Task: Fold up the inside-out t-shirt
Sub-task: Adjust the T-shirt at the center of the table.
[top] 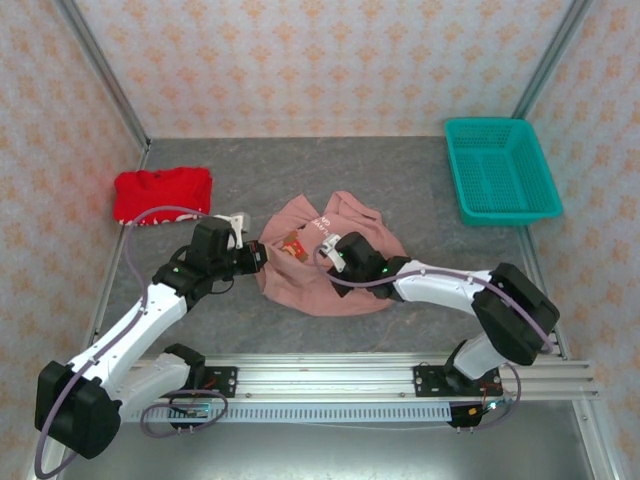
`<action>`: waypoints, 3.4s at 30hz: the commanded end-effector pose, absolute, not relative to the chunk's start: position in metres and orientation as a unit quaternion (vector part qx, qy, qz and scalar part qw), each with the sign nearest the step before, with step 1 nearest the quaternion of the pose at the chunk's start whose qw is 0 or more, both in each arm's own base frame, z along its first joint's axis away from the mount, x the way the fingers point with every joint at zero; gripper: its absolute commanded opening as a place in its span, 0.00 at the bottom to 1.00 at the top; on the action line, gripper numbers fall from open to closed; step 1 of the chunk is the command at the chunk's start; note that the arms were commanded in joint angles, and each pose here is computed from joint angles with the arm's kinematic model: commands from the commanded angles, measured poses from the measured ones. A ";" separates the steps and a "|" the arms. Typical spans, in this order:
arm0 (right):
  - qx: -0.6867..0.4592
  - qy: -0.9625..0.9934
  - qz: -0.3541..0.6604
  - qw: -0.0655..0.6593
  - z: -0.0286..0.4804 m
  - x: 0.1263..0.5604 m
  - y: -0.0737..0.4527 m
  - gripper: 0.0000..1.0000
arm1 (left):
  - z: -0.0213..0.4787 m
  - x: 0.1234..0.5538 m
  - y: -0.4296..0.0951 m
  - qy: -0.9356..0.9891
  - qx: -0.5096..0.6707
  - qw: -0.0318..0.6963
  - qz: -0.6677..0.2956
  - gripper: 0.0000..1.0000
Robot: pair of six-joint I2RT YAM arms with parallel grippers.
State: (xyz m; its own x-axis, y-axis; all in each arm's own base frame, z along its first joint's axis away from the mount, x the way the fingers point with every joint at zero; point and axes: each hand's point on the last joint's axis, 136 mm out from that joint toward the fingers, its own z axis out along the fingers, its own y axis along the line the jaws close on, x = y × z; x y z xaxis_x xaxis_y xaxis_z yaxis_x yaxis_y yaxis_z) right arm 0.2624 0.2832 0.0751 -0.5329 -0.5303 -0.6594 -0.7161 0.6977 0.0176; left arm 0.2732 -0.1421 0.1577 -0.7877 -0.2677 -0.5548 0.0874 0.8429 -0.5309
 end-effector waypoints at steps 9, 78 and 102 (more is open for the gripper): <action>-0.174 0.890 0.253 0.337 0.167 0.316 0.260 0.00 | 0.159 0.308 -0.118 0.913 -0.074 0.360 -0.179 0.00; -0.062 0.953 0.077 0.287 0.123 0.309 0.151 0.35 | 0.166 0.328 -0.282 0.884 0.067 0.213 -0.411 0.00; -0.192 0.899 0.104 0.381 0.101 0.347 0.252 0.46 | 0.142 0.330 -0.283 0.896 0.073 0.190 -0.396 0.00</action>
State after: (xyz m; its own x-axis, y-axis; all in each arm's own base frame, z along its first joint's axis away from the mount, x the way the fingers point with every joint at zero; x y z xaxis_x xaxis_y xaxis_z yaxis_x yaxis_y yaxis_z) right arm 0.3137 0.2477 0.0791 -0.6745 -0.3626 -0.6431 -0.4973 0.8670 0.0328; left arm 0.3305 -0.2829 0.1371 -0.9221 -0.0390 -0.3850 0.2576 0.6806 -0.6859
